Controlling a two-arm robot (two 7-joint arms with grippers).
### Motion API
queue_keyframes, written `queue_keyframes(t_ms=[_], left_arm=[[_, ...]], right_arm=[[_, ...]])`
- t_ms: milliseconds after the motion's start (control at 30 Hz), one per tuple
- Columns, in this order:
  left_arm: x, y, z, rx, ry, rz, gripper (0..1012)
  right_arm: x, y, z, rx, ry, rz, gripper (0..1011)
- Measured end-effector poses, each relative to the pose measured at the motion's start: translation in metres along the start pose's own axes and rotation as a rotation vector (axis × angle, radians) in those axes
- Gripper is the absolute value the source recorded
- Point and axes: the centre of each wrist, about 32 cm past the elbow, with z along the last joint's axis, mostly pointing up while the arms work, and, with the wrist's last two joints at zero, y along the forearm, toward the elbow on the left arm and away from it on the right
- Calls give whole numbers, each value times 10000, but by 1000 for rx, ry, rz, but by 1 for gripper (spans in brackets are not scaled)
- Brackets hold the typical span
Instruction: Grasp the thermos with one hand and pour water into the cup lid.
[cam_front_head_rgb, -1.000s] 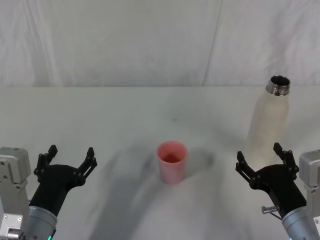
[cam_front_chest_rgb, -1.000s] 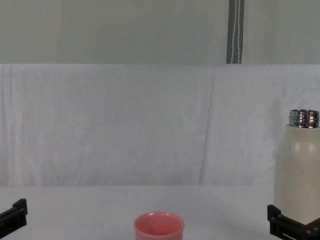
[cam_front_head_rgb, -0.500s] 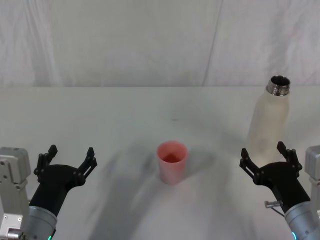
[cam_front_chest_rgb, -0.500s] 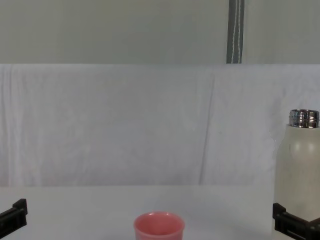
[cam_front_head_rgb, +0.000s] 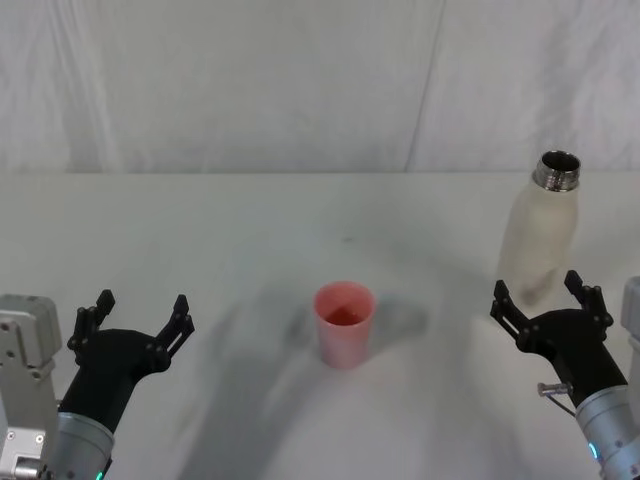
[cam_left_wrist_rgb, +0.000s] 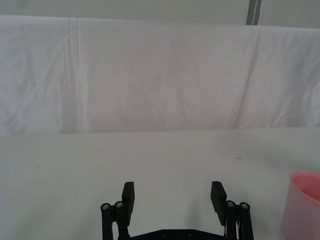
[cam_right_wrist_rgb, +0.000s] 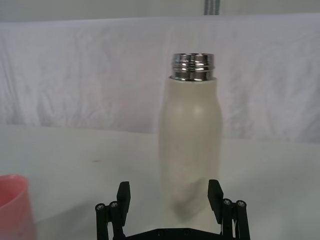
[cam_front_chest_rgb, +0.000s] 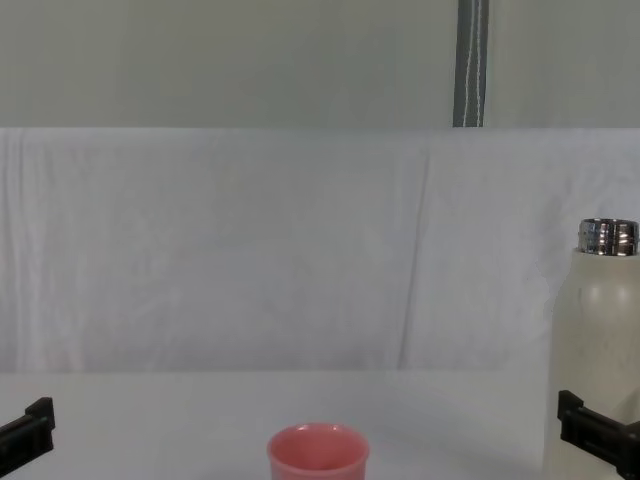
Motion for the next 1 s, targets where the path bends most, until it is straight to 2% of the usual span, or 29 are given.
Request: queue_keyframes(t_ms=[233,733,1000], left_arm=[[0,0,0,0,0,0,1001],[0,0,0,0,0,0,1001],[0,0,0,0,0,0,1001]], right_arm=[[64,53,-51,3,-2,-20,1001],[121,156,-88,8,-17,-25,1001],[176,187,-136,18,4,-21,1001]])
